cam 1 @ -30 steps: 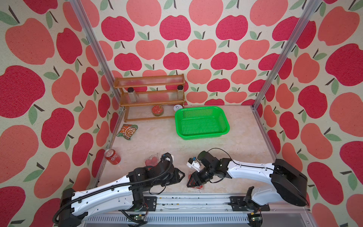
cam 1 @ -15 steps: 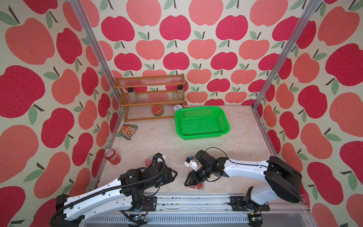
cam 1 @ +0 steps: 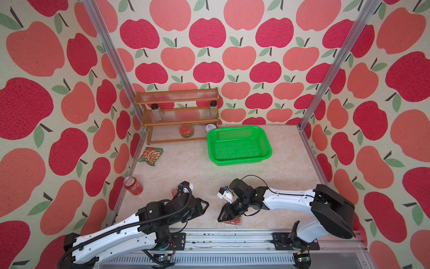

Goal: Pack strawberries into containers
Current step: Close the packing box at the center of the board.

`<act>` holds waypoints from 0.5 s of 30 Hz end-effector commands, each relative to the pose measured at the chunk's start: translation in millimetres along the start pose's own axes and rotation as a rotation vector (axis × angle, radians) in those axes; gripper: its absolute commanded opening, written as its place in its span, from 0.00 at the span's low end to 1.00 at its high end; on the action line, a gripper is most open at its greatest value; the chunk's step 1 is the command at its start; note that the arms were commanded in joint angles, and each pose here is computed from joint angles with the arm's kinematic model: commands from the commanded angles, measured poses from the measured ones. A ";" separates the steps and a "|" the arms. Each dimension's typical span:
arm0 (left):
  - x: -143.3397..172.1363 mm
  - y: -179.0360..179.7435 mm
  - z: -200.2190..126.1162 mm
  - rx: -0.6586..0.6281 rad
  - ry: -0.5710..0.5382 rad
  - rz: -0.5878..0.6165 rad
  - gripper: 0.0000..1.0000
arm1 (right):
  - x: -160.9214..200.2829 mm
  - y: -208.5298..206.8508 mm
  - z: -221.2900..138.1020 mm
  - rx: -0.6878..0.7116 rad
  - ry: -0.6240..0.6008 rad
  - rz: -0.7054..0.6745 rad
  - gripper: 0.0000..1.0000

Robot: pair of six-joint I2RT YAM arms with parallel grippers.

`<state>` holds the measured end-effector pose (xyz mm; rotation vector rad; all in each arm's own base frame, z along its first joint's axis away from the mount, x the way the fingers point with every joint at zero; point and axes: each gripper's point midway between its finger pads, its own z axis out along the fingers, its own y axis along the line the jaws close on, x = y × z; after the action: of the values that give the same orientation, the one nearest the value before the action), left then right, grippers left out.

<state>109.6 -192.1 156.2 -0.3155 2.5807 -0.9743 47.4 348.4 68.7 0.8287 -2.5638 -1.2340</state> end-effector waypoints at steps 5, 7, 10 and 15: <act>-4.5 -1.4 4.9 -0.045 -0.013 -0.006 0.41 | 3.3 1.0 -5.6 0.021 -0.011 0.002 0.44; -4.8 -8.4 8.9 -0.054 -0.003 0.018 0.41 | 0.9 5.4 -10.3 0.023 -0.026 -0.008 0.44; -5.0 -18.4 15.4 -0.059 0.014 0.042 0.42 | 0.3 8.6 -17.4 0.030 -0.043 -0.020 0.44; -5.3 -26.8 26.3 -0.045 0.032 0.046 0.42 | 5.4 3.2 -33.1 0.045 -0.075 -0.007 0.44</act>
<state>123.7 -215.2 144.0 -0.2702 2.6528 -0.8467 52.7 340.1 94.0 0.8420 -2.6202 -1.2794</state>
